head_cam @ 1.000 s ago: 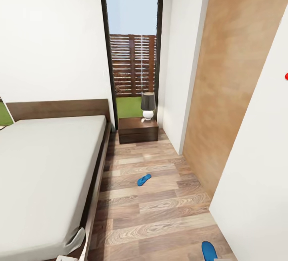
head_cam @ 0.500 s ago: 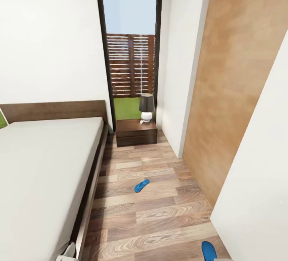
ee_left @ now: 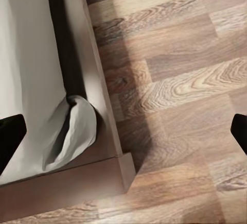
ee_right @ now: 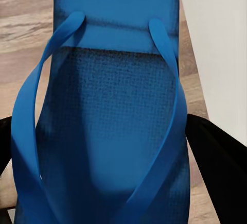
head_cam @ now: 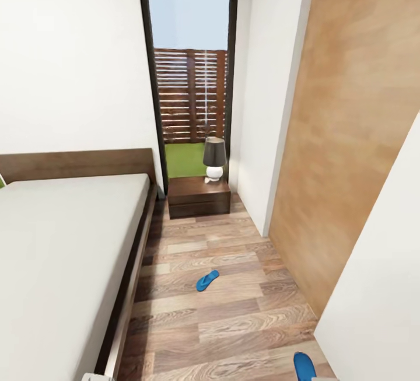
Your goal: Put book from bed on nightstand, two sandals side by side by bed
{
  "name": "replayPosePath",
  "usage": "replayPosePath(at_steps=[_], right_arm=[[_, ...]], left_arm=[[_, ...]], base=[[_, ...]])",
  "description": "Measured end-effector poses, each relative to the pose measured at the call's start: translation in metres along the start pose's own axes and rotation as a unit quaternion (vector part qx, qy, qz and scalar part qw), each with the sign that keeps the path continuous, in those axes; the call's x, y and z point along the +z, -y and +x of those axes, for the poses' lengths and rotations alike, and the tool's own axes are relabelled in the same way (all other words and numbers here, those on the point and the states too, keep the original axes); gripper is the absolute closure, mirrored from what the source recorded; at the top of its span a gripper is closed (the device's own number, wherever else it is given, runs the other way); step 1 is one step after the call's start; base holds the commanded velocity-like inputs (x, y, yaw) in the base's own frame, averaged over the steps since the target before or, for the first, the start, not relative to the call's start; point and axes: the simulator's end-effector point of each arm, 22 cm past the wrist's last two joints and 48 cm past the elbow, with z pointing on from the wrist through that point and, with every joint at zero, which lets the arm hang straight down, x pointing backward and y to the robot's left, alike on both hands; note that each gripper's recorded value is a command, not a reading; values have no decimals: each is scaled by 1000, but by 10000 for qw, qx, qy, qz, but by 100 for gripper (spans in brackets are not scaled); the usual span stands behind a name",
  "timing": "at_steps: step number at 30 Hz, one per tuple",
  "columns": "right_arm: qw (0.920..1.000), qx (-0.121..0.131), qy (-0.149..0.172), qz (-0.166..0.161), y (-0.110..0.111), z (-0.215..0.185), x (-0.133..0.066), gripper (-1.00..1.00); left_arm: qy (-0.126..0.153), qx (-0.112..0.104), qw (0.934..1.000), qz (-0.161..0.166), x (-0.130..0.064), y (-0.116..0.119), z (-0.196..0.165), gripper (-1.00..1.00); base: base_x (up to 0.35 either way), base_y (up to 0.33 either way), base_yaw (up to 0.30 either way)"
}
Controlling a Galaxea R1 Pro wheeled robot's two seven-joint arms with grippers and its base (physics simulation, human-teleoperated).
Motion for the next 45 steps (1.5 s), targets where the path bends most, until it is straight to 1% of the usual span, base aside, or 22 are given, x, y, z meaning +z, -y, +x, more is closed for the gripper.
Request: replayPosePath(at_steps=[10,45], right_arm=[[10000,-2,-7,-23,-4,1,0,100],[10000,-2,-5,-53,-8,3,-1,100]], left_arm=[[-1,0,10000,0,0,0,0,-100],[0,-1,10000,2,0,0,0,-100]], base=[[222,-63,0],[230,-6,0]])
